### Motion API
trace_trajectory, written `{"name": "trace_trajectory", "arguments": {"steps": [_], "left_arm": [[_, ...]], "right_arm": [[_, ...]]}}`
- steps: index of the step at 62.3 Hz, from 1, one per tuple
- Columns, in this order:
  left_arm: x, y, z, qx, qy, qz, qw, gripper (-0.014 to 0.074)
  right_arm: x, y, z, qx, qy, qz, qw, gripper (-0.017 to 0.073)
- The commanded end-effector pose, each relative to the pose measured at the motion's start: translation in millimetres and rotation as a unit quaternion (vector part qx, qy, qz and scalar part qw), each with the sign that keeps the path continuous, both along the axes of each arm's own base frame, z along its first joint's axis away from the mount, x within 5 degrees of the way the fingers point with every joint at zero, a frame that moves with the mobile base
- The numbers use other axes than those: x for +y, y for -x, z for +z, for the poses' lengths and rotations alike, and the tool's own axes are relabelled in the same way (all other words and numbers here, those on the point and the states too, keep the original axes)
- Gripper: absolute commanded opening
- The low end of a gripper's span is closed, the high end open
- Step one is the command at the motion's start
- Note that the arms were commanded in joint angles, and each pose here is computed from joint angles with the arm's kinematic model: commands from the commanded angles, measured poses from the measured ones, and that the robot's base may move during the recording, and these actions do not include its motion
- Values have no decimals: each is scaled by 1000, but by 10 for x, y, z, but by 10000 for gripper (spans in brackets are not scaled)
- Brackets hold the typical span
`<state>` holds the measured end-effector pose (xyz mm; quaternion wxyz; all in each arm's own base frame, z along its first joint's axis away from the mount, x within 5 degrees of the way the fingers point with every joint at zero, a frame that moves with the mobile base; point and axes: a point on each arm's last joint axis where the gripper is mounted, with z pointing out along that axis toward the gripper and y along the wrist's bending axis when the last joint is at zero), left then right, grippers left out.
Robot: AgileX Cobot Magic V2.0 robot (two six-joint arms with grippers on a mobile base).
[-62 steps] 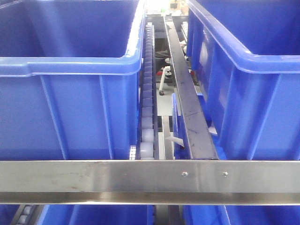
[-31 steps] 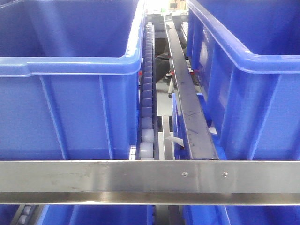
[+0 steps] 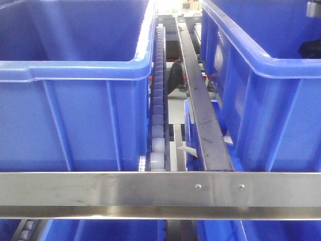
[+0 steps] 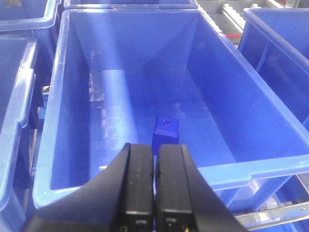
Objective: Pick and sort blue part to right shelf
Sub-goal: 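Lower the right gripper's part into a blue bin and open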
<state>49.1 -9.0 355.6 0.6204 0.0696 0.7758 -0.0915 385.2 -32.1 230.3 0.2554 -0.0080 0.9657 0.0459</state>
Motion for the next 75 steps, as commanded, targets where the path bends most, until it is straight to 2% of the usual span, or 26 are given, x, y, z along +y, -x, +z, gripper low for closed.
{"name": "trace_trajectory", "arguments": {"steps": [1,5,11,14,18,25,33,38,42,47,49,61,67,75], "left_arm": [[-12,-1,150,-49,17,-7,999,123],[-4,22,154,-53,18,-7,998,123],[23,94,168,-69,19,-5,997,123],[48,154,173,-80,18,-2,997,123],[97,253,162,-91,10,5,996,124],[223,431,99,-99,-21,38,994,123],[390,665,7,-104,-17,88,990,123],[466,798,-64,-105,-14,107,989,123],[482,783,-98,-75,-23,117,990,124],[466,744,-158,-58,-27,115,991,124],[453,731,-166,-60,-24,111,992,124],[371,637,-223,-85,-11,84,993,124],[321,574,-258,-101,-3,68,993,124],[269,507,-292,-125,4,53,991,124]], "right_arm": [[-9,-33,318,-67,9,-5,998,281],[-9,-33,319,-67,9,-5,998,383],[-8,-30,316,-65,9,-5,998,593],[-6,-23,321,-63,9,-4,998,642],[-3,-6,348,-63,8,-3,998,619],[6,46,450,-70,8,-2,997,580],[20,152,673,-95,11,0,995,480],[35,251,846,-113,13,1,993,363],[48,349,992,-129,14,2,992,253],[75,538,1230,-152,16,6,988,90],[85,613,1323,-163,18,7,986,50],[151,1155,1649,-218,24,8,976,62],[185,1474,1681,-243,27,5,970,62],[230,1938,1538,-274,32,-2,961,62]]}}
